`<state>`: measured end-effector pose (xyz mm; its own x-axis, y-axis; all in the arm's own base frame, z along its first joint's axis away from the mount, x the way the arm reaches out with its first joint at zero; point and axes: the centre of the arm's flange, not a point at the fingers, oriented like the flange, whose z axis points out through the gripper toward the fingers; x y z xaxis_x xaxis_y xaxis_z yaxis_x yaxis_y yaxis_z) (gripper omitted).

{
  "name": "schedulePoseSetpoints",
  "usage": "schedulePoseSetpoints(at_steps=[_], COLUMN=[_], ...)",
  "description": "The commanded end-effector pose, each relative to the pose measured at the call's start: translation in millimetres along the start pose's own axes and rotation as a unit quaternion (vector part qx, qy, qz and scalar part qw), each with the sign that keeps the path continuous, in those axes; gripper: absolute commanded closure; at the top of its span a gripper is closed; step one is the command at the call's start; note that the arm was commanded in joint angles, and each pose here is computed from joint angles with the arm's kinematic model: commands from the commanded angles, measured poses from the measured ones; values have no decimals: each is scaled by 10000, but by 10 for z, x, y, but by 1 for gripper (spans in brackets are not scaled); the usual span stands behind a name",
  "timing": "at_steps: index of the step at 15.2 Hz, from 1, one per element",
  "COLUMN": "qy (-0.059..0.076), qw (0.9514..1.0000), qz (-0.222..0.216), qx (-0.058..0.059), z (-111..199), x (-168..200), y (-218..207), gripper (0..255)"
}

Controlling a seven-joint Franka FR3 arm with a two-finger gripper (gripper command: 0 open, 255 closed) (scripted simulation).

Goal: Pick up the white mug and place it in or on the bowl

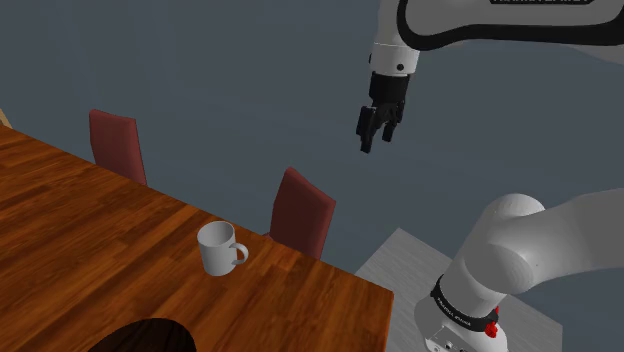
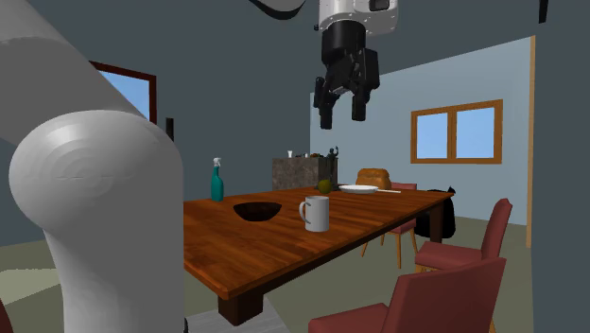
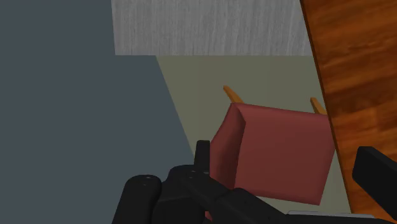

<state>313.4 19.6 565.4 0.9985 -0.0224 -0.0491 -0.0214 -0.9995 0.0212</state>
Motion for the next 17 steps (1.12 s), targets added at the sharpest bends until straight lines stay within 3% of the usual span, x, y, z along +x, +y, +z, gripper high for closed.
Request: schedulePoseSetpoints(at_steps=[1, 17], qy=[0, 275], qw=[10000, 9992], qz=[0, 286], qx=[0, 17], z=[0, 732], x=[0, 617], y=[0, -1850], gripper=[0, 0])
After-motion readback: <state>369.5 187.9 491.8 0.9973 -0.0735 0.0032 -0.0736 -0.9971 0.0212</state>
